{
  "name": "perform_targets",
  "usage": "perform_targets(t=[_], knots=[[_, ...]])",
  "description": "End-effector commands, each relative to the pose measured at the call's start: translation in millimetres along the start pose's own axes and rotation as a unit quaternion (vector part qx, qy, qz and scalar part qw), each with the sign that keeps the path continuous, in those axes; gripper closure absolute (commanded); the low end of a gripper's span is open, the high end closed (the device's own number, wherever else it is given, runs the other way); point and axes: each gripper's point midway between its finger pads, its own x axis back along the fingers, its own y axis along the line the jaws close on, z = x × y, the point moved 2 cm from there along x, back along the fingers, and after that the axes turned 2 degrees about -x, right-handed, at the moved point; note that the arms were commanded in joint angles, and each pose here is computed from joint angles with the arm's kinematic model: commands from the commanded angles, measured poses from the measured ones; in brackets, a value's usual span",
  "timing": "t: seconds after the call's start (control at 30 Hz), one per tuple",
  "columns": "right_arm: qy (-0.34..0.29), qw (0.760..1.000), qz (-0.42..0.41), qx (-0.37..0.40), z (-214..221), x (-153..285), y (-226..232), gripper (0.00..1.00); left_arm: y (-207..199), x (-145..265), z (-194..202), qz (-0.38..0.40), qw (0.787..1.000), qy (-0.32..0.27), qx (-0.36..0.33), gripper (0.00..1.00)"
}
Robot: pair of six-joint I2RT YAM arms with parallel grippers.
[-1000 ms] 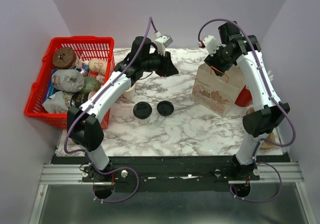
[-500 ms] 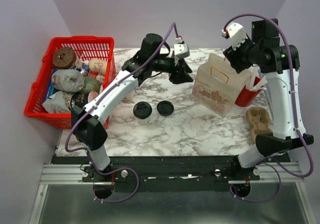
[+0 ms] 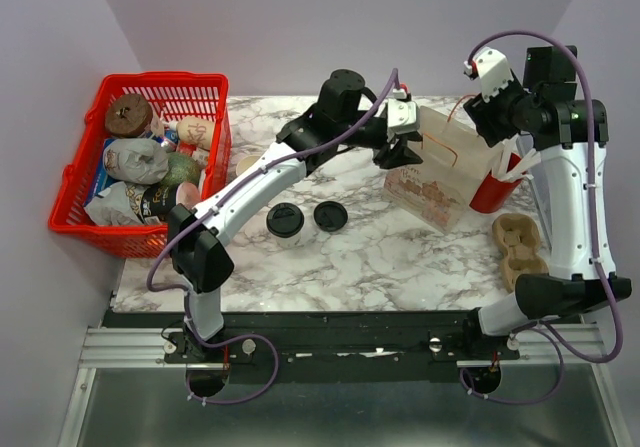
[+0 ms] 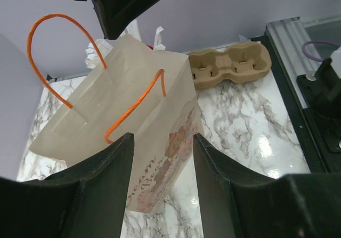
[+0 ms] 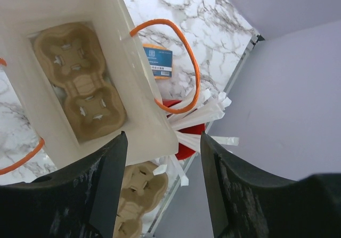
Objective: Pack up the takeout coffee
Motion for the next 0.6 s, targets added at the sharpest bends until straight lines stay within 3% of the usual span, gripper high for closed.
perform_targets(t=[0.0,0.3,0.43,0.53,0.57], knots=[[-0.034,0.999,-0.023,-0.008,-1.7,-14.3,-1.2,0.34,20.1,-10.6,-13.5,-0.033,0.998,-0.019,-0.055,0.44],[-0.055,0.996,-0.07,-0.009,1.6,-51.2,2.2,0.35,25.8,-21.2,-14.1,-0.046,0.996,-0.03,-0.074,0.47],[-0.049,0.994,-0.096,0.001,5.7,-62.8,9.4,0.39,11.7,-18.8,-7.9,-0.01,0.997,-0.02,-0.07,0.59],[-0.038,0.993,-0.113,-0.002,11.2,-68.9,15.0,0.55,-0.5,-11.0,-4.2,0.002,0.998,-0.011,-0.067,0.65],[-0.042,0.992,-0.117,0.001,10.3,-66.6,16.7,0.65,-8.1,-4.9,-2.8,0.006,0.998,-0.005,-0.063,0.64]])
